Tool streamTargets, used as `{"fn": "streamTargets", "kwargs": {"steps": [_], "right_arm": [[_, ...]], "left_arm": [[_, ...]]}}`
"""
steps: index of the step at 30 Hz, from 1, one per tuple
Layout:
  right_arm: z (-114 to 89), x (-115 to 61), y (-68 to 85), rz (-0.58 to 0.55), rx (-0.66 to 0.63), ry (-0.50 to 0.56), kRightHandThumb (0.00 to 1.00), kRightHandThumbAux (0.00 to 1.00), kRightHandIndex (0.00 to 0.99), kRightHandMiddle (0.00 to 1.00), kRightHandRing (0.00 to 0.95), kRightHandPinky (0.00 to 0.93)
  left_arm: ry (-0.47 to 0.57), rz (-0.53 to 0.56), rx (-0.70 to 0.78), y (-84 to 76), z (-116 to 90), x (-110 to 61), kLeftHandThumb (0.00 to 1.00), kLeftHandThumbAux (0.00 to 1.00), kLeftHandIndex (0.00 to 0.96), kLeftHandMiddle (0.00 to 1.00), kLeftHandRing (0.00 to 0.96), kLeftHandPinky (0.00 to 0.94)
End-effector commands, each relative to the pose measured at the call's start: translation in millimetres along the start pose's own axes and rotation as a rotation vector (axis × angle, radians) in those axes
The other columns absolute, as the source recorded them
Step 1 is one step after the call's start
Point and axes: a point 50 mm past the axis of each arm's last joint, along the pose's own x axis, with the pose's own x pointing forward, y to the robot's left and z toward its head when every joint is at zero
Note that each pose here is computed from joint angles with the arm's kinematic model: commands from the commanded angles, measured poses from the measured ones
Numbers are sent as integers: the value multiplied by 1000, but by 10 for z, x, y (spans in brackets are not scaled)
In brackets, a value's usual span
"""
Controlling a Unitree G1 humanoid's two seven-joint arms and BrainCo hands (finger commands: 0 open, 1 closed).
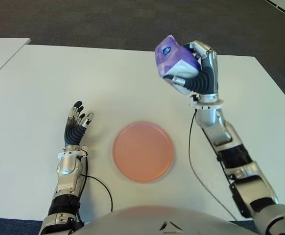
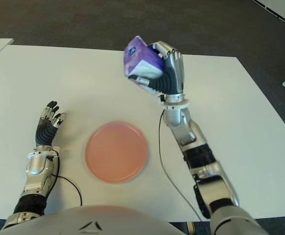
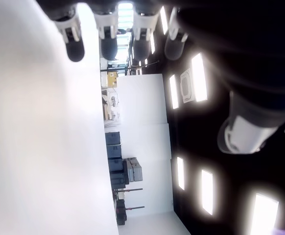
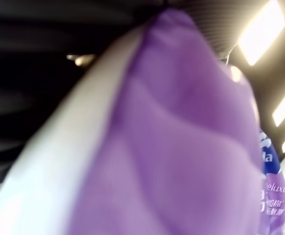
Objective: Put the tissue paper into the plate.
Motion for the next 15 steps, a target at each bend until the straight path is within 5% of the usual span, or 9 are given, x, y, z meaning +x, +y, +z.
{"fn": "streamTargets", "kwargs": {"steps": [1, 9, 15], "right_arm": [[88, -139, 86, 90, 50, 10, 855, 677, 398, 533, 859, 848], [122, -294, 282, 278, 74, -87, 854, 678, 396, 529, 850, 836], [264, -366, 259, 399, 105, -135, 854, 679, 396, 529, 835, 818]], "left_arm": [[103, 1, -3, -31, -159, -125, 0, 562, 0, 0, 0, 0], [102, -2, 2, -50, -156, -126, 0, 560, 0, 0, 0, 0], [97, -7, 5, -63, -152, -132, 0, 556, 0, 0, 0, 0]]}}
